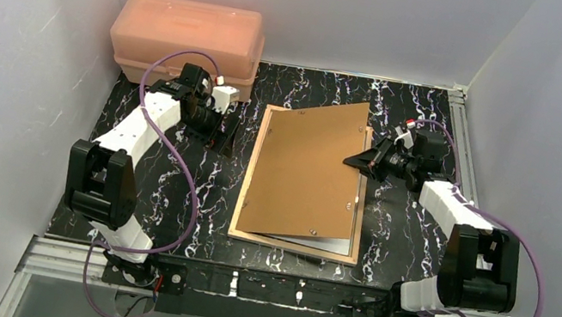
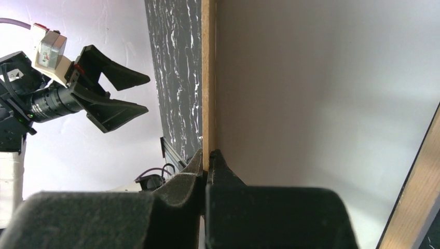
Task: Put the photo into the frame
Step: Place the photo frame item in the photo frame.
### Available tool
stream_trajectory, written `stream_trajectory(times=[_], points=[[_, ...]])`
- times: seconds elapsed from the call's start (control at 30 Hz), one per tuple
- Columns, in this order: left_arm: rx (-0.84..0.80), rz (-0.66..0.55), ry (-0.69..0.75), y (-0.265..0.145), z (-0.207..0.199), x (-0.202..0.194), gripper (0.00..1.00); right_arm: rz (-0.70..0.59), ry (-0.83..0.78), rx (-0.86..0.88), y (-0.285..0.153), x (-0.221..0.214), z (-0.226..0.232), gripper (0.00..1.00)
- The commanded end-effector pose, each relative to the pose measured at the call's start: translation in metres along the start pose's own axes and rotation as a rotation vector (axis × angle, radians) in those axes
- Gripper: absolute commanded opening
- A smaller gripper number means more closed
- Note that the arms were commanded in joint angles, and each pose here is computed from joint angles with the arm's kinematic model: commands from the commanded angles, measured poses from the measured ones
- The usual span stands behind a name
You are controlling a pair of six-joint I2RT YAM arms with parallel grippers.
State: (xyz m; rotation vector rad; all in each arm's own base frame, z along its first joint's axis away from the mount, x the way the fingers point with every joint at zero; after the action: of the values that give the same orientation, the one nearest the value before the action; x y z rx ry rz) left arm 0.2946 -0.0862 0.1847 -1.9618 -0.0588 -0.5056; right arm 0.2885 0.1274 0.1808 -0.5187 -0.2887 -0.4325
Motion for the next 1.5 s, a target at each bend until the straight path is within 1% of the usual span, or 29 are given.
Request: stream_trajectory(times=[0.0, 0.17, 0.33, 0.5, 0.77, 0.83, 0.87, 0.93, 1.03, 1.17, 1.33, 1.47], points=[[-0.013, 0.008, -0.008, -0.003, -0.001, -0.007, 0.92, -0.03, -0.05, 0.058, -0.007, 0.0, 0.014, 0.01], [-0.014, 0.011, -0.008, -0.003, -0.001, -0.007, 0.92, -0.032, -0.07, 0.06, -0.006, 0.002, 0.014, 0.01], [-0.04, 0.017, -0.018, 0.003, -0.002, -0.007, 0.91, -0.036, -0.124, 0.054, -0.004, 0.01, 0.016, 0.01], [-0.063, 0.038, -0.02, 0.01, -0.002, -0.006, 0.87, -0.003, -0.128, 0.03, 0.001, 0.01, 0.006, 0.01], [-0.062, 0.042, -0.012, 0.011, -0.001, -0.007, 0.87, 0.012, -0.123, -0.019, 0.008, 0.011, -0.004, 0.01], [-0.064, 0.043, -0.013, 0.011, -0.001, -0.007, 0.87, 0.031, -0.113, -0.058, 0.007, 0.009, -0.007, 0.01], [-0.065, 0.043, -0.013, 0.011, -0.001, -0.007, 0.87, 0.038, -0.119, -0.077, 0.007, 0.009, -0.008, 0.03], [-0.066, 0.043, -0.013, 0.011, -0.001, -0.007, 0.87, 0.048, -0.133, -0.117, 0.007, 0.01, -0.008, 0.13], [-0.069, 0.043, -0.013, 0.011, -0.001, -0.007, 0.88, 0.065, -0.149, -0.172, 0.007, 0.01, -0.01, 0.32], [-0.072, 0.04, -0.011, 0.01, -0.002, -0.006, 0.88, 0.094, -0.172, -0.246, 0.008, 0.009, -0.01, 0.47], [-0.076, 0.046, -0.013, 0.011, -0.002, -0.009, 0.88, 0.143, -0.239, -0.353, 0.018, 0.006, -0.006, 0.58], [-0.078, 0.05, -0.012, 0.012, -0.002, -0.01, 0.88, 0.172, -0.288, -0.423, 0.022, 0.006, -0.002, 0.62]])
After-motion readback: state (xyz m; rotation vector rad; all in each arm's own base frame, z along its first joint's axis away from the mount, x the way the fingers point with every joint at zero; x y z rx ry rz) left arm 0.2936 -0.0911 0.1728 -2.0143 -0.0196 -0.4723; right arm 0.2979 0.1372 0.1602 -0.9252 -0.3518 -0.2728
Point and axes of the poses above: each gripper's point midway between its finger pads, its own y axis out along the fingers, its own z axis along the line the jaws close on, x = y × z, the point moved 7 cm from there along -y, back along the fingers, and after that the axes turned 10 degrees about -y, right-handed, at the moved point
